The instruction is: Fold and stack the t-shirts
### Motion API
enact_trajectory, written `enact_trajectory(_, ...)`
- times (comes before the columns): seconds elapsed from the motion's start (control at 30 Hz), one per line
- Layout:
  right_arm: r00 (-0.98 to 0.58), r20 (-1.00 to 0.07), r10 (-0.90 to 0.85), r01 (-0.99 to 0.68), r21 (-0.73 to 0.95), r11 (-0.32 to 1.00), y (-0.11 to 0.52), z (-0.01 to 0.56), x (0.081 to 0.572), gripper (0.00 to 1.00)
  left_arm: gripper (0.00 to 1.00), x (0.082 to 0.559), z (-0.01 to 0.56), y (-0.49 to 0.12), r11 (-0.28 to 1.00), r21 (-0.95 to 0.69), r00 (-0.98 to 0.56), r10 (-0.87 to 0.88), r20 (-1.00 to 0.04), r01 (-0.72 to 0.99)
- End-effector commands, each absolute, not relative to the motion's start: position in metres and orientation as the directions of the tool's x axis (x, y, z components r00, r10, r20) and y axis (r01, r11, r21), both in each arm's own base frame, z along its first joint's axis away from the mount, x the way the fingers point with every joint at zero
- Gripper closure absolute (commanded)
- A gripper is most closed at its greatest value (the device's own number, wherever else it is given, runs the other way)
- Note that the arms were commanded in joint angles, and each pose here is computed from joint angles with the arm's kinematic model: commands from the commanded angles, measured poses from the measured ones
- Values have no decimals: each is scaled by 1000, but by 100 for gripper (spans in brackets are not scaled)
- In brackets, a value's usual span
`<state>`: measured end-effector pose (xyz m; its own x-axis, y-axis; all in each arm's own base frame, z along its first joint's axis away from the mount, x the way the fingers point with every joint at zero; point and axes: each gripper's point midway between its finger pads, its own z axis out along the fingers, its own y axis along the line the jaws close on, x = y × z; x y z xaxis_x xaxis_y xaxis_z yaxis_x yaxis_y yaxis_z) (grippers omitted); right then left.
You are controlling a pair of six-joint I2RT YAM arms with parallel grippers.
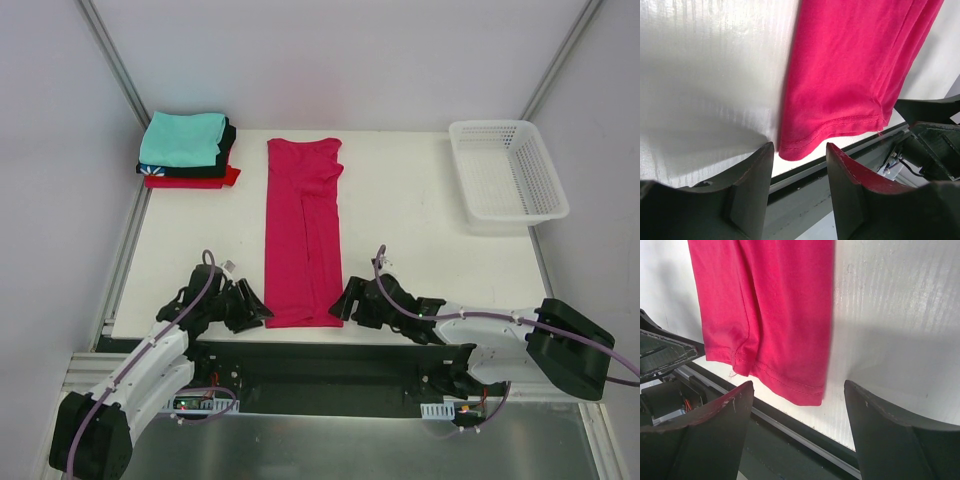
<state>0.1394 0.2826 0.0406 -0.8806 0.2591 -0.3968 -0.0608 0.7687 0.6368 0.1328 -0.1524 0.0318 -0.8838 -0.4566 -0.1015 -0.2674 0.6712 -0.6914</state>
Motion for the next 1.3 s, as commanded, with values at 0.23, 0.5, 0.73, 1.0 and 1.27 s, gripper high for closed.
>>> enact_trajectory(0.23, -862, -396, 317, -44, 681, 731, 294, 47, 147, 24, 55, 132, 23, -158, 629, -721, -874, -480, -68, -290)
enact_trajectory(0.5, -869, -374, 324, -36, 701, 713, 303, 46, 148, 25, 58, 133, 19, -161, 621, -726, -872, -485, -61, -295)
enact_trajectory(0.73, -876, -351, 330, -22, 713, 700, 308, 42, 146, 25, 62, 134, 14, -165, 622, -723, -874, -482, -52, -300)
enact_trajectory(1.0, -886, -310, 345, -1, 745, 667, 316, 41, 142, 27, 68, 132, 10, -167, 626, -720, -878, -476, -47, -301)
enact_trajectory(1.27, -895, -281, 346, 2, 774, 634, 329, 48, 137, 29, 69, 131, 10, -167, 626, -719, -878, -476, -46, -302)
